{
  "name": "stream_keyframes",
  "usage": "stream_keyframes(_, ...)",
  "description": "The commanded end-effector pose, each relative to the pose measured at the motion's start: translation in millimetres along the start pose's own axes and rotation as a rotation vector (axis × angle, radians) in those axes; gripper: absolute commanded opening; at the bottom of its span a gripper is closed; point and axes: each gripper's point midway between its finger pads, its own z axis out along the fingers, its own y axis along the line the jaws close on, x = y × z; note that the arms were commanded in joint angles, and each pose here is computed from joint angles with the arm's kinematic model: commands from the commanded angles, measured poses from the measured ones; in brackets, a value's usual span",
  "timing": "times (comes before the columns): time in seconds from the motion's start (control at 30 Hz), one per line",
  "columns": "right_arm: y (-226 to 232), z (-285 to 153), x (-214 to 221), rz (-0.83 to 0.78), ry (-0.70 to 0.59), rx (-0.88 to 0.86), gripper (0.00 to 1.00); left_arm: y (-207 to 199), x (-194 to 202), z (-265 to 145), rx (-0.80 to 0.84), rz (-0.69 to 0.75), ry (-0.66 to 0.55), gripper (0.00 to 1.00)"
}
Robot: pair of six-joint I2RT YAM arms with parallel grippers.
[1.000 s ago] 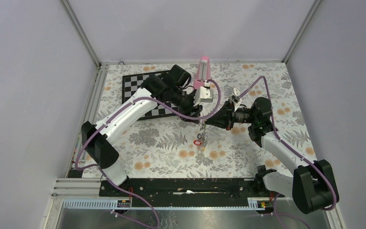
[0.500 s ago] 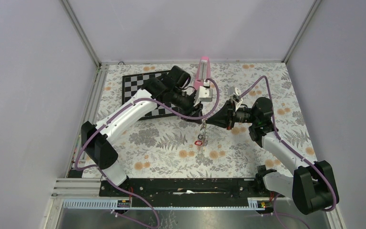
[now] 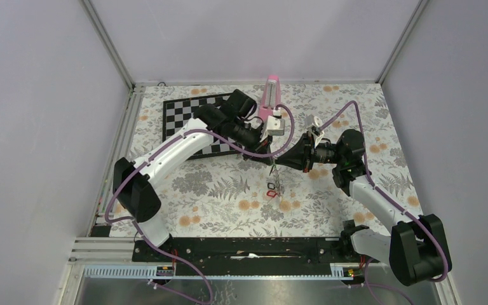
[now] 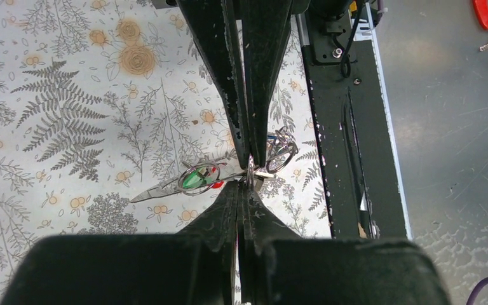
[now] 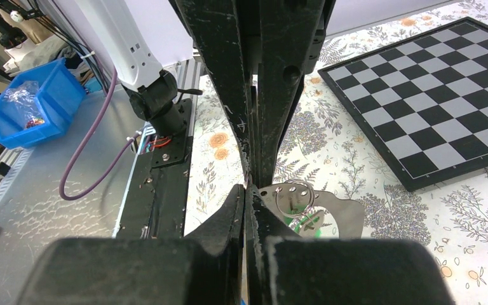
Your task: Put the keys on the keyring
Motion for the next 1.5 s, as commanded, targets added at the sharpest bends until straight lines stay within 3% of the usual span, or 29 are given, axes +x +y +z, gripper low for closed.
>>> stream_keyframes(0.0,6.7,0.4,-23.2,-0.106,-0.036,-0.019,0.0,0.4,-7.6,4.9,0.033,0.009,-0.036,0.02)
stream_keyframes(0.23,5.7,-0.4,-22.5,-0.109,-0.031,-0.015,0.0,2.1,-10.0,-7.5,-0.029,0.047,-0.028,0.3)
stream_keyframes(0.5,2.7,-0.6,-20.5,-0.104,-0.028,-0.007,0.0,-5.2,-21.5,-16.0,-0.037,0.083,-0.062,0.39)
stream_keyframes(0.77,0.4,-0.3,-18.3,-0.096,-0.024,-0.002,0.0,-7.5,-29.2,-12.6,0.001,0.068,-0.092,0.34)
stream_keyframes(1.0,-0.1,-0.3,-17.3,-0.095,-0.022,-0.001,0.0,-7.8,-29.8,-10.1,0.02,0.06,-0.098,0.22)
stream_keyframes(1.23,-1.6,-0.4,-16.4,-0.094,-0.021,0.007,0.0,-9.0,-28.3,-7.1,0.041,0.051,-0.101,0.0)
stream_keyframes(1.47,-4.3,-1.0,-14.7,-0.096,-0.015,0.018,0.04,-4.9,-26.8,-11.1,-0.004,0.06,-0.084,0.0)
